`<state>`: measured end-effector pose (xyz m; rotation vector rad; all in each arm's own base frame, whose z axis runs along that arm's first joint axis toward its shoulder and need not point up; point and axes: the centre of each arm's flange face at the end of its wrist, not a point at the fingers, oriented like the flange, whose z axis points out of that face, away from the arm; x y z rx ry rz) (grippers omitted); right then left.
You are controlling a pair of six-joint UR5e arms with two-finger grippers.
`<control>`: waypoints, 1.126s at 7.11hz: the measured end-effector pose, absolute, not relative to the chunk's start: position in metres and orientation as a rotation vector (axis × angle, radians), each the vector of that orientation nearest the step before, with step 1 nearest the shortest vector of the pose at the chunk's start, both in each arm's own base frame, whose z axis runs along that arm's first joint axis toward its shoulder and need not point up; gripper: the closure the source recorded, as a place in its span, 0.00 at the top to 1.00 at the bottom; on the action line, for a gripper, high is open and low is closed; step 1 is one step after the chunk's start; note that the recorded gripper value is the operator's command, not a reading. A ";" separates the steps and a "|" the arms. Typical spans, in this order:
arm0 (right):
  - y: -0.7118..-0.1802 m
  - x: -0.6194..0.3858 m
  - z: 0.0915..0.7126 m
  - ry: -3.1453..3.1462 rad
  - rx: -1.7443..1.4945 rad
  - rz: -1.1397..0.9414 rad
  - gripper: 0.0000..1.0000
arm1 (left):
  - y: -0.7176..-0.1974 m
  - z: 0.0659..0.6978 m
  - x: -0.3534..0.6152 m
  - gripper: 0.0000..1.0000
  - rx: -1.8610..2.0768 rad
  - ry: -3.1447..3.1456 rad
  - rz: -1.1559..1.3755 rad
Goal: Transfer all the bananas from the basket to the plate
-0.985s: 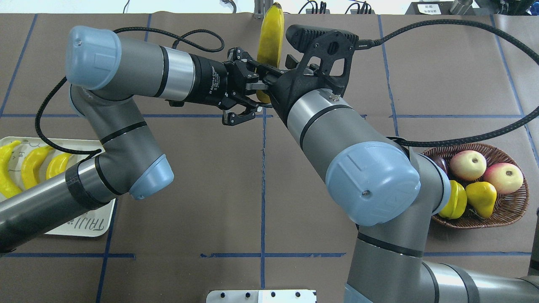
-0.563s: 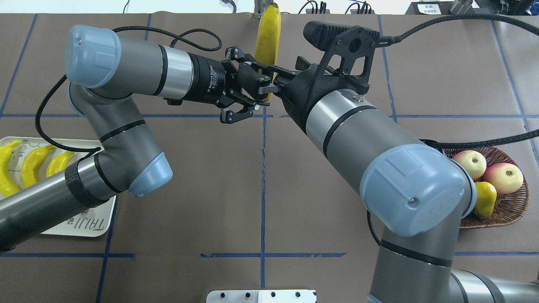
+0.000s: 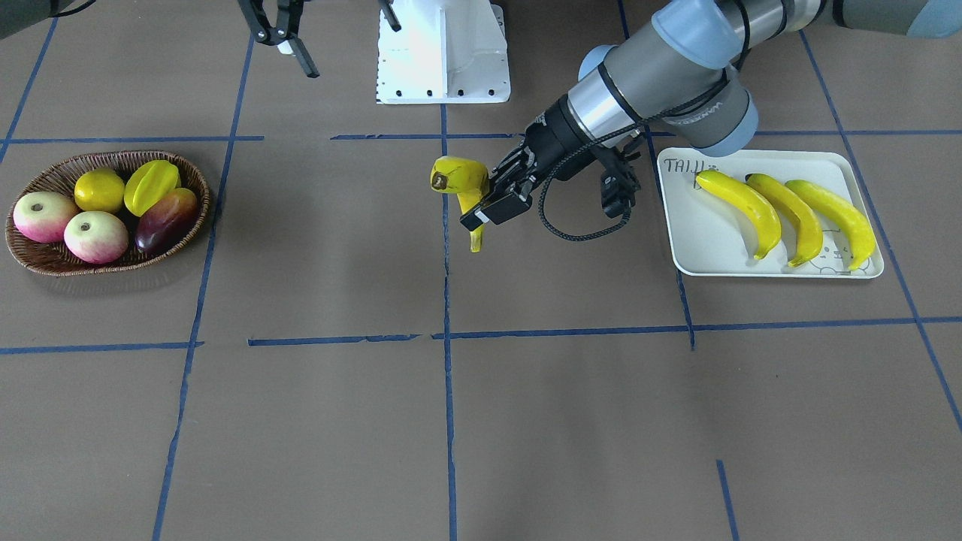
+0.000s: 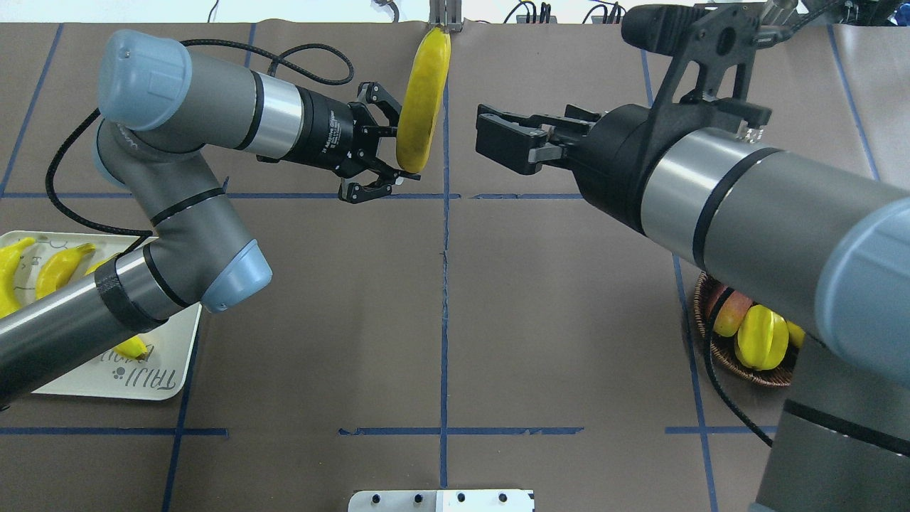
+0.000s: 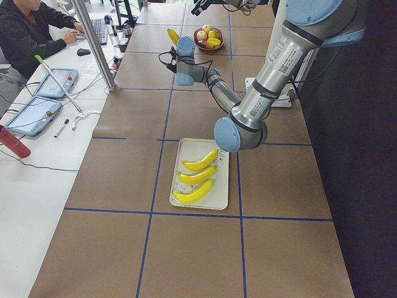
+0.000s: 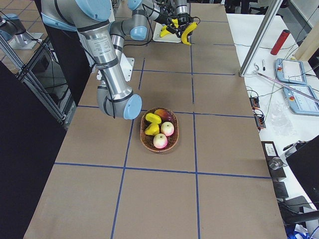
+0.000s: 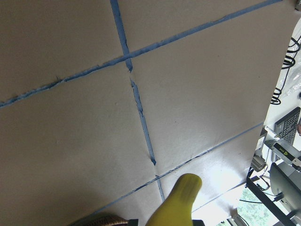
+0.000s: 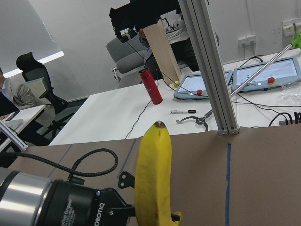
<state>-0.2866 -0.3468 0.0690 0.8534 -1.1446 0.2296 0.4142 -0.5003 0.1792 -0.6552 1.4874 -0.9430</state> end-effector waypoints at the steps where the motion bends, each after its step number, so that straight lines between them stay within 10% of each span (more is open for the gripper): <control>1: -0.362 -0.266 0.077 -1.102 0.796 0.195 1.00 | -0.502 0.200 0.409 0.00 -0.593 1.463 -0.892; 8: -0.427 -0.147 0.151 -0.877 0.472 0.039 1.00 | -0.474 0.297 0.344 0.00 -0.025 1.250 -0.479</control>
